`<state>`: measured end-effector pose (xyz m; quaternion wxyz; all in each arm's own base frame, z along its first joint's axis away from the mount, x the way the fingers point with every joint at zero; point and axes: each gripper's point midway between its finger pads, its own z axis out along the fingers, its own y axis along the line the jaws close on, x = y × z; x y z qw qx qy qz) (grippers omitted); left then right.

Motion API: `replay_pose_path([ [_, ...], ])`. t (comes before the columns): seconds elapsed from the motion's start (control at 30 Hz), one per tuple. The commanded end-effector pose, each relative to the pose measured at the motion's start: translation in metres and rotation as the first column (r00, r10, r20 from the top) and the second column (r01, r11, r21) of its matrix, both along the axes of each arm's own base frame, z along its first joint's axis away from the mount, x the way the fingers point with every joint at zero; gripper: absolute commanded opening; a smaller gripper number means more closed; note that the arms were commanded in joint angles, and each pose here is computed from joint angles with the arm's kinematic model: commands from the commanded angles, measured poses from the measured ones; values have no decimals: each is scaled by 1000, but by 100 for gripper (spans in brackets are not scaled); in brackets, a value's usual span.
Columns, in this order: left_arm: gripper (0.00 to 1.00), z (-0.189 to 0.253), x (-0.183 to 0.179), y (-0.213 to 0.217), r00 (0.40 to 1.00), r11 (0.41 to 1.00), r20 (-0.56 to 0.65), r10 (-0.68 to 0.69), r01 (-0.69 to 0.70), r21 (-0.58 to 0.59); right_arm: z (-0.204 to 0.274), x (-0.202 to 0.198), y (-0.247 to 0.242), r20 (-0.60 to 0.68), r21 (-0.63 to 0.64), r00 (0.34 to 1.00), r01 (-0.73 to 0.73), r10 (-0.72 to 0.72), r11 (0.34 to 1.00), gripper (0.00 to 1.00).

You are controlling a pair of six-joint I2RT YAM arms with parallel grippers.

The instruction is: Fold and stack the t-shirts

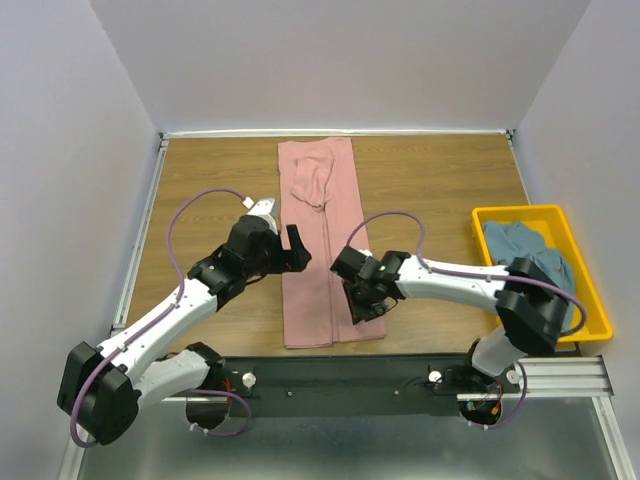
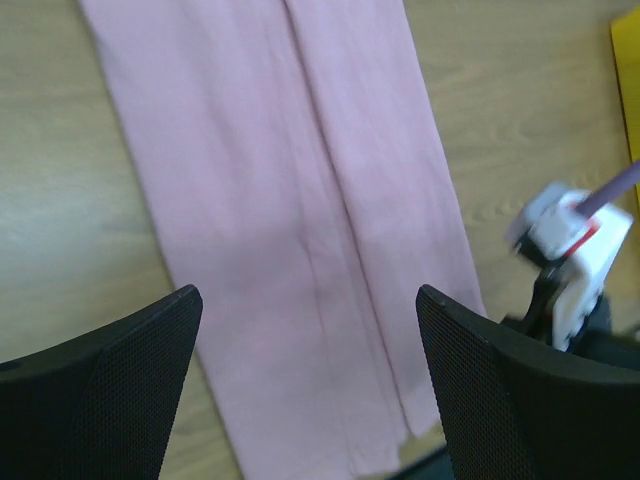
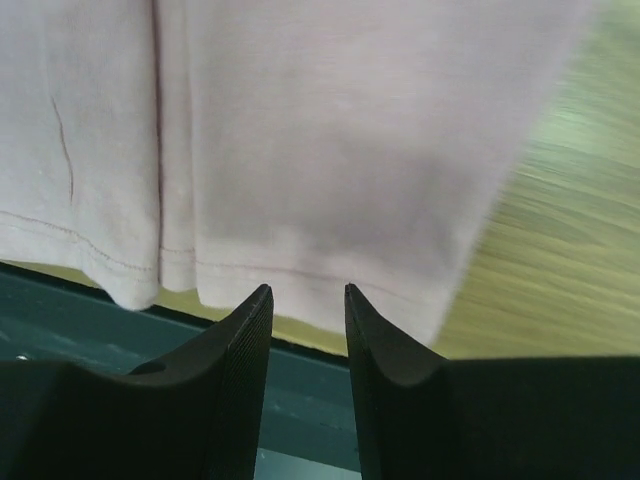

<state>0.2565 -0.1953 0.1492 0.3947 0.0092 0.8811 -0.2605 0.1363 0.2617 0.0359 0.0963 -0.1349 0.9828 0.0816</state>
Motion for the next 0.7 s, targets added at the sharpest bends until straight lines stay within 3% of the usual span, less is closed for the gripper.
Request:
replay_pose_path([
  [0.0,95,-30,-49,-7,975,1000,-220,0,-4,-15,24,11,-34,71,-26,991,112,-110,993,43],
  [0.27,95,-61,-97,-3,912,996,-409,34,2,89,2,-16,-64,-23,-25,985,169,-169,985,48],
  [0.43,95,-70,-116,-6,883,993,-468,33,25,116,-6,-23,-59,-58,11,987,150,-149,989,48],
  [0.67,91,-84,-123,14,861,969,-496,118,9,247,-24,-23,-60,-61,-3,988,142,-142,990,48],
])
